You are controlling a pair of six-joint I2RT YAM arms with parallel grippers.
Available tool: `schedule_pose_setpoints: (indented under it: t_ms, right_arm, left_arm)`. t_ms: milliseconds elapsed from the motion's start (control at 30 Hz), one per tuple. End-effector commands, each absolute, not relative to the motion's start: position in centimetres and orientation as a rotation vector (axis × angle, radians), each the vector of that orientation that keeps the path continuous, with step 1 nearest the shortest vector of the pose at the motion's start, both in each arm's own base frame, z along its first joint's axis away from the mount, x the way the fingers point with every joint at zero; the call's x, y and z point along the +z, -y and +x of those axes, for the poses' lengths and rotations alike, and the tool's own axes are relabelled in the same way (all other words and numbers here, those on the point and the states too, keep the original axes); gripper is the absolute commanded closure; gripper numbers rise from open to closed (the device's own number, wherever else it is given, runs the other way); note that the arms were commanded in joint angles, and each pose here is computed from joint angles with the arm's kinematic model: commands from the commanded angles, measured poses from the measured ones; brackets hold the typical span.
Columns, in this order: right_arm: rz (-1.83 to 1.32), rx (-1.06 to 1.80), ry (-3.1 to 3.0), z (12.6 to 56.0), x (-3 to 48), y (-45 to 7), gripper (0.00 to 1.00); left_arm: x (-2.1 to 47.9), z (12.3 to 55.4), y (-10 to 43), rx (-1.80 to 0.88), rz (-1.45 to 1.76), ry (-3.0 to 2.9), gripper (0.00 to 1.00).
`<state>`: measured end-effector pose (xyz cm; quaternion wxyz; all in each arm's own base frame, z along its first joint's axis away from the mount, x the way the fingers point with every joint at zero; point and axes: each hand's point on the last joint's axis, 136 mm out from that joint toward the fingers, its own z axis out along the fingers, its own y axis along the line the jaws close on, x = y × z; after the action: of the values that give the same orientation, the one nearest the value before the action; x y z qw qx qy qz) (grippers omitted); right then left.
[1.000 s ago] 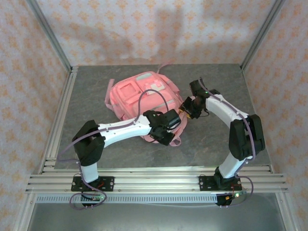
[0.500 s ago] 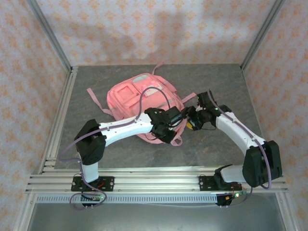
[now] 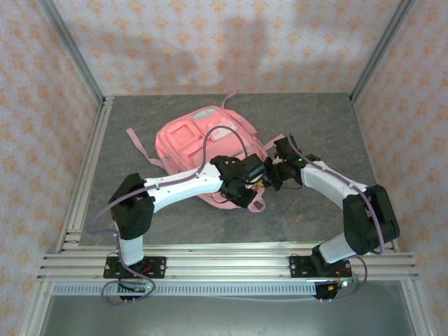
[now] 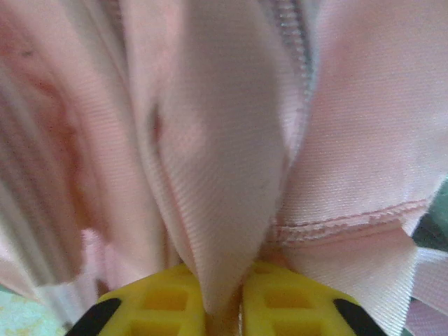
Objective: Pack the student bag
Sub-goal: Zip the student bag at the center of the table.
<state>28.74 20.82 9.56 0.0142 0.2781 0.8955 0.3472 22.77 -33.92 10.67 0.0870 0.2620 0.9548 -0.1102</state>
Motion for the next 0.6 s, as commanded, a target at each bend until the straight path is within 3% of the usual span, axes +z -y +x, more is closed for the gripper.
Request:
schedule_pose_setpoints:
  t_ms: [0, 567]
  right_arm:
    - [0.817, 1.008, -2.821, 28.5, 9.1, -20.6, 0.98]
    - [0.907, 0.863, -2.775, 29.9, 9.5, -15.5, 1.0]
  left_arm:
    - [11.8, 23.2, 34.6, -0.377, 0.773, -2.802, 1.0]
    - [9.7, 22.4, 27.4, -0.253, 0.626, -2.88, 1.0]
